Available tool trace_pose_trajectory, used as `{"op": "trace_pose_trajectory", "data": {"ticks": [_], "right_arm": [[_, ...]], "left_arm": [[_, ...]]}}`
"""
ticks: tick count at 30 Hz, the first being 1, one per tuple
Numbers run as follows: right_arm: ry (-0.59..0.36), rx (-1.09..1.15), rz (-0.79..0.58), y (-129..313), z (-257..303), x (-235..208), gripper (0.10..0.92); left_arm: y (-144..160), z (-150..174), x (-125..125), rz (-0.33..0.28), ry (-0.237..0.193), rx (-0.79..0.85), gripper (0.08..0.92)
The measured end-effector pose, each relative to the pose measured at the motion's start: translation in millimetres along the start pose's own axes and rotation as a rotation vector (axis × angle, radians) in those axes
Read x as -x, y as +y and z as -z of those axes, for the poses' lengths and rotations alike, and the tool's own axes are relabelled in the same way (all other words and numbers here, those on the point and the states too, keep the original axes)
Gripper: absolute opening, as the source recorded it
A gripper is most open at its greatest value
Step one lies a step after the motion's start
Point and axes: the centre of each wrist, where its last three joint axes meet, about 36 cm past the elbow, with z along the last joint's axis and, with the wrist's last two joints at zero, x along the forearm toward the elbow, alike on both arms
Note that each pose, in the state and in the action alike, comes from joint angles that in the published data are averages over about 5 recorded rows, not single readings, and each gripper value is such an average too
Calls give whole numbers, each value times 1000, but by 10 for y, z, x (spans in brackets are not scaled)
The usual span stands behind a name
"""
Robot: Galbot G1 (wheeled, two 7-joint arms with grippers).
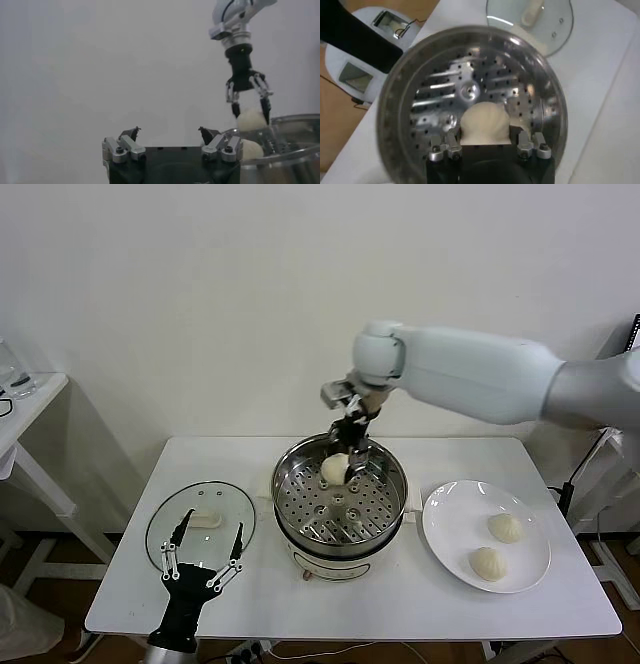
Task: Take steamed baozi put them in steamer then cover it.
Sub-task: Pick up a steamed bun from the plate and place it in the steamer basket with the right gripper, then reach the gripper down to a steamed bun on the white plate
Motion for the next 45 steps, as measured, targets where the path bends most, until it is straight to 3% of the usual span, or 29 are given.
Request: {"op": "trace_pose_trajectory", "data": {"ticks": [15, 23, 28, 35, 45], "right_arm": [[5, -4, -7, -70, 333, 564, 653], [-3, -8, -26, -51, 378, 570, 807], [-15, -10, -46, 22, 306, 388, 822], [-24, -10, -80, 299, -177, -122, 823], [13, 122, -65, 1126, -1595, -557, 823]], "left_arm": [[4, 18, 2, 1, -7, 0, 823], [7, 18, 1, 4, -7, 2, 823], [13, 26, 2, 6, -8, 3, 823], [-4, 40, 19, 1, -14, 0, 823], [-14, 25, 18, -12, -14, 7, 823]]}}
